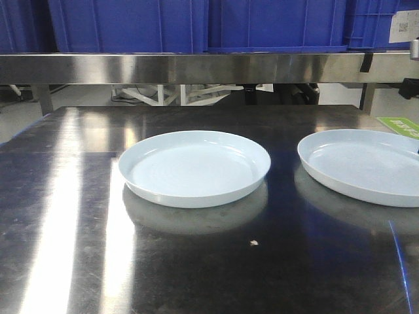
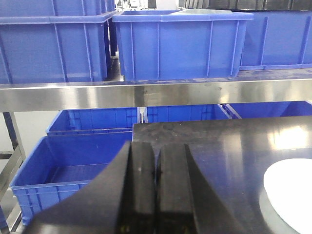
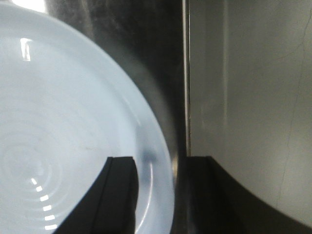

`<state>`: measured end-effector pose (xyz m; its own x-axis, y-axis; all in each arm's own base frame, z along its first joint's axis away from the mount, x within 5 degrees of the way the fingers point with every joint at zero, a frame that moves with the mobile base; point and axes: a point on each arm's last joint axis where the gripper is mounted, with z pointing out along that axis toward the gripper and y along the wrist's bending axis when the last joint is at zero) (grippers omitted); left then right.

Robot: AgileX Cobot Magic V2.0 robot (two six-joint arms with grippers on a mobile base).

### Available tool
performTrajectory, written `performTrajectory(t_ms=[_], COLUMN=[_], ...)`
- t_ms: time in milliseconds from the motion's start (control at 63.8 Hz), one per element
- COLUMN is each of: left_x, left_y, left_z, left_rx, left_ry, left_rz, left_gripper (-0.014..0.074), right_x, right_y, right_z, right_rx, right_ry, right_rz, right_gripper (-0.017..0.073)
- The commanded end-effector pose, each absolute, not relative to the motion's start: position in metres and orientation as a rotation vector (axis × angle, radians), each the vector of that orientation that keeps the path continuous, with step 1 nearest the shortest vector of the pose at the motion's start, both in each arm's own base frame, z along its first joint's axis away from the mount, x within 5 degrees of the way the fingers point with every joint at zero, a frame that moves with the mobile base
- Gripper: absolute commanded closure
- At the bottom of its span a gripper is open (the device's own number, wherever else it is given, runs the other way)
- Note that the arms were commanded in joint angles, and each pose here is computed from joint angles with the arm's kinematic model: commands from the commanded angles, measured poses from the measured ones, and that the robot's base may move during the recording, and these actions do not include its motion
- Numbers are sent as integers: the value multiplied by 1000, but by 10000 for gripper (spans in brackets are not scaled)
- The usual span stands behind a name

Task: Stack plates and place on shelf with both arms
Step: 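Grasp the rim of the second white plate with the right gripper and lift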

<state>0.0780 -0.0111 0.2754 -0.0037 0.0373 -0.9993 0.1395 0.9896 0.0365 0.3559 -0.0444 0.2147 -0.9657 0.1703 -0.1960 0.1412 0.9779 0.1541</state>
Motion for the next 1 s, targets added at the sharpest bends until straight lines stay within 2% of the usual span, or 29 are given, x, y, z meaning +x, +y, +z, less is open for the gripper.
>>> performTrajectory(t_ms=[0,204,407,611,814,987], left_x=[78,78,78,78,78,78], left_y=[-10,-10,-10,-10,-10,-10], left_z=[293,293,293,293,293,293], left_rx=[114,114,114,114,114,114], left_ry=[1463,1463,1463,1463,1463,1463], left_rz=[-75,-75,-75,-75,-75,-75], left_gripper=[513,513,513,513,513,513], right_x=[360,359,359,354,345,339], right_y=[-46,-46,-47,-53,-59,-55], right_z=[234,234,234,241,257,274], right_rx=[225,225,226,248,279,302], right_ry=[2833,2835,2839,2835,2803,2748], right_rz=[208,209,210,205,213,287], right_gripper=[197,214,404,501,511,510])
